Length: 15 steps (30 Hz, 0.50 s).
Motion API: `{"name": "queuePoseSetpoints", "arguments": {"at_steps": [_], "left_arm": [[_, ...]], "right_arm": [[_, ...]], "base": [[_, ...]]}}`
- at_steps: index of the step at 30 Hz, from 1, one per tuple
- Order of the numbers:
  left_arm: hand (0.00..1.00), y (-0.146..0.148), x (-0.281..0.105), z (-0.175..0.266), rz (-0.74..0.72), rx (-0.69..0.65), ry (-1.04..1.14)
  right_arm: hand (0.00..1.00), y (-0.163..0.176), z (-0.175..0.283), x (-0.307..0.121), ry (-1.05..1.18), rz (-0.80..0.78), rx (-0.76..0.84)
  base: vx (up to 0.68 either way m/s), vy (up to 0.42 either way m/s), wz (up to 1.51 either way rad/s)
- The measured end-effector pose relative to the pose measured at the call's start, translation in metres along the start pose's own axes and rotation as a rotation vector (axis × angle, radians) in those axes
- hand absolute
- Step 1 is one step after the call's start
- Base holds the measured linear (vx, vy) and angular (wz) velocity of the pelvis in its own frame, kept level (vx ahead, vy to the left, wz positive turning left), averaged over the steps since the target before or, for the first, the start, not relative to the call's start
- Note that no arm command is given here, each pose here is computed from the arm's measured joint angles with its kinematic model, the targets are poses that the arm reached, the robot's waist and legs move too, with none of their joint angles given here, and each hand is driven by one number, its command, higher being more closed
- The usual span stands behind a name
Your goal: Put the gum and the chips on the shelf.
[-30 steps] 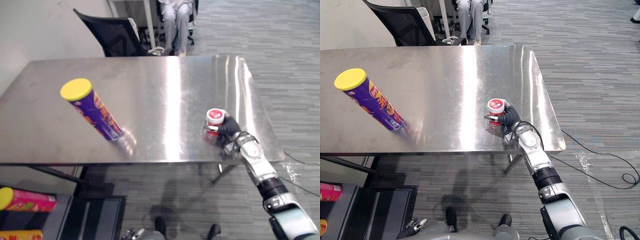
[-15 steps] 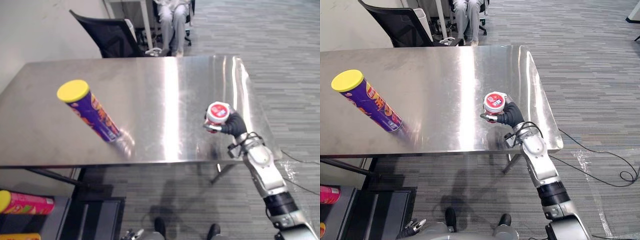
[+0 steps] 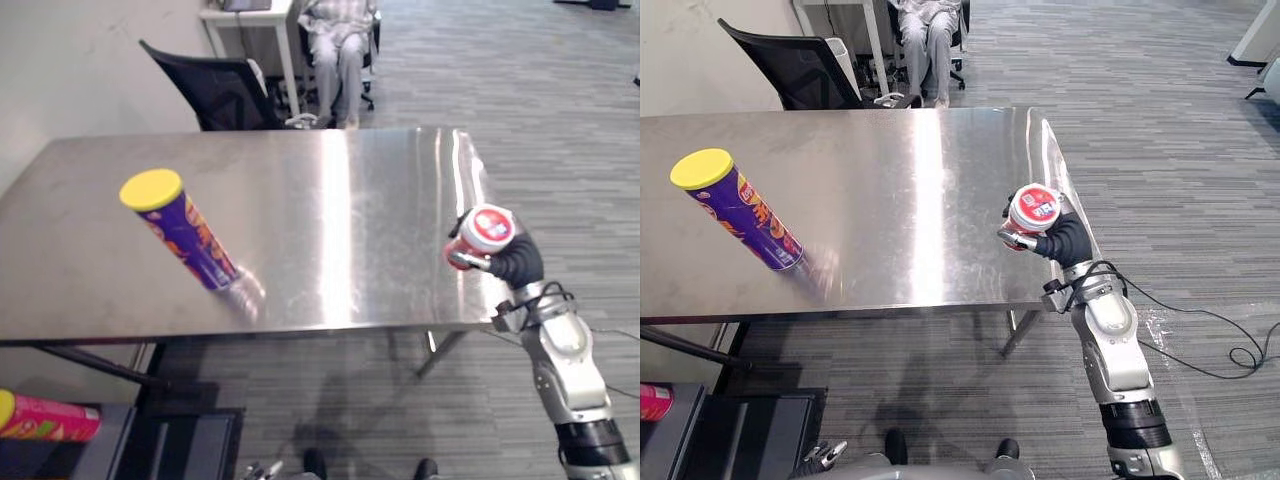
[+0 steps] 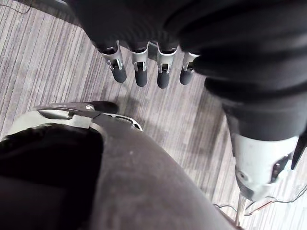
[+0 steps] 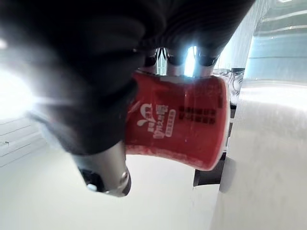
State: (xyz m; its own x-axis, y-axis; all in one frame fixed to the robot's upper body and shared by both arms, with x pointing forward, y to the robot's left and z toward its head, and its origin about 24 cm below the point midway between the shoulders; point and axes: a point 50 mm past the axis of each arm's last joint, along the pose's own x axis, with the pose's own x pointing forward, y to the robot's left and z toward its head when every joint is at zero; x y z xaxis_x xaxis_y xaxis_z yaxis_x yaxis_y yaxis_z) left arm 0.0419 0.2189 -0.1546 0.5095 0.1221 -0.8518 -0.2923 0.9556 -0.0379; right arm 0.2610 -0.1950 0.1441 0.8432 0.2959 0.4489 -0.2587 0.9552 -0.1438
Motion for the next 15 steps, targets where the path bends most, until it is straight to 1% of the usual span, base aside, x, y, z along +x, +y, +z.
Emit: {"name": "queuePoseSetpoints", "arguments": {"at_steps": [10, 15], "left_arm": [[0.00, 0.002, -0.004, -0.010, 0.019, -0.009, 0.031], [0.00, 0.001, -0.004, -0.012, 0.019, -0.010, 0.038]], "right_arm": [[1.00, -0.004, -0.014, -0.024, 0.089, -0.045, 0.013], [1.00, -0.011, -0.018, -0.032, 0.115, -0.109, 0.026]], "base": [[0.00, 0.000, 0.03], [-0.02, 0.010, 0.15]]}}
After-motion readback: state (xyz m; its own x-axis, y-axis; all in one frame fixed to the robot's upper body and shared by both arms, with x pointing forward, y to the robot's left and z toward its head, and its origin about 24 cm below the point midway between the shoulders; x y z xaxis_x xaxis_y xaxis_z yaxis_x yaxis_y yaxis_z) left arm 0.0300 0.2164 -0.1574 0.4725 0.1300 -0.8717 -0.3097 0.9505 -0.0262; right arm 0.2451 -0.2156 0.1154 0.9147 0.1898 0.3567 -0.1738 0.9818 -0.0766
